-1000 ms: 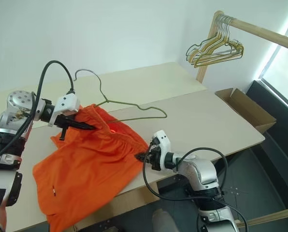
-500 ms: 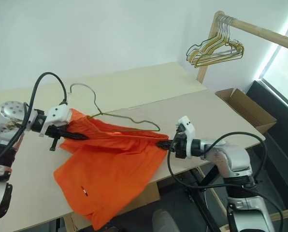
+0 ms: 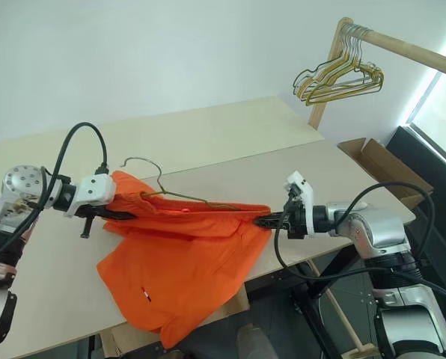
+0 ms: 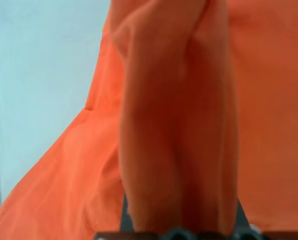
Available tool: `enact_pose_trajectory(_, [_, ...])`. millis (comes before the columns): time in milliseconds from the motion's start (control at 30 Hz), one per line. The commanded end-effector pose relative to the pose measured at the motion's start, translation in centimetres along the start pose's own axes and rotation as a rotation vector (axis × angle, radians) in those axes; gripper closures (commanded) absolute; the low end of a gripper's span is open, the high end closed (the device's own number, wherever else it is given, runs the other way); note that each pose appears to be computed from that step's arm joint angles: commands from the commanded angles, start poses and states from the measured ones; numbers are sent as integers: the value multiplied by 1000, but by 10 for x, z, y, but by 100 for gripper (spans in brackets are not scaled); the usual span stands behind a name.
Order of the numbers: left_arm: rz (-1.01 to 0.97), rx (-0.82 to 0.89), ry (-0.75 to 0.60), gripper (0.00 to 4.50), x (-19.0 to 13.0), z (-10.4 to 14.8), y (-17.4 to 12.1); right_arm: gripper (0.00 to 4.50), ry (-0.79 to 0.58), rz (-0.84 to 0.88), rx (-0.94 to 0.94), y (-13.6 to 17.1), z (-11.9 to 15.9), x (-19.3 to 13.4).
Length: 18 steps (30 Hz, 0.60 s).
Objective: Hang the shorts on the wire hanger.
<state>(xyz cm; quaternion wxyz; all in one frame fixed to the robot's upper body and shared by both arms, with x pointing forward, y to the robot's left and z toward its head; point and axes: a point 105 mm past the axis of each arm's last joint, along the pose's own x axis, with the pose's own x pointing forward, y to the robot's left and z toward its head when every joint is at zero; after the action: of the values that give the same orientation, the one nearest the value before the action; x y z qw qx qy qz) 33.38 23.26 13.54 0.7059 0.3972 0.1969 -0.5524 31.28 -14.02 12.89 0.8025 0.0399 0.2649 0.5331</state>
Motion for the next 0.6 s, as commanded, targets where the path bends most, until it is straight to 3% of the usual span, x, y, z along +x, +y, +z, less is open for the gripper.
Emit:
enact_pose_trajectory(33, [36,-28,145,450,-13,-26,0,449,-24,-80,-106,-7,20,-24])
enact_pose_trajectory(167, [-19,47,218,450,-10,-35,-8,449,-22,-59,-156,-2,27,-22])
enact_pose_trajectory(333, [-1,33,132,450,3,-18,0,449,-10,-27,-252,12,38,-9])
enact_pose_trajectory(433, [0,33,96,450,9,-9,4,371,9,1,-293,23,41,-2])
enact_pose_trajectory(600, [8,19,45,450,14,2,10,195,25,22,-334,36,44,2])
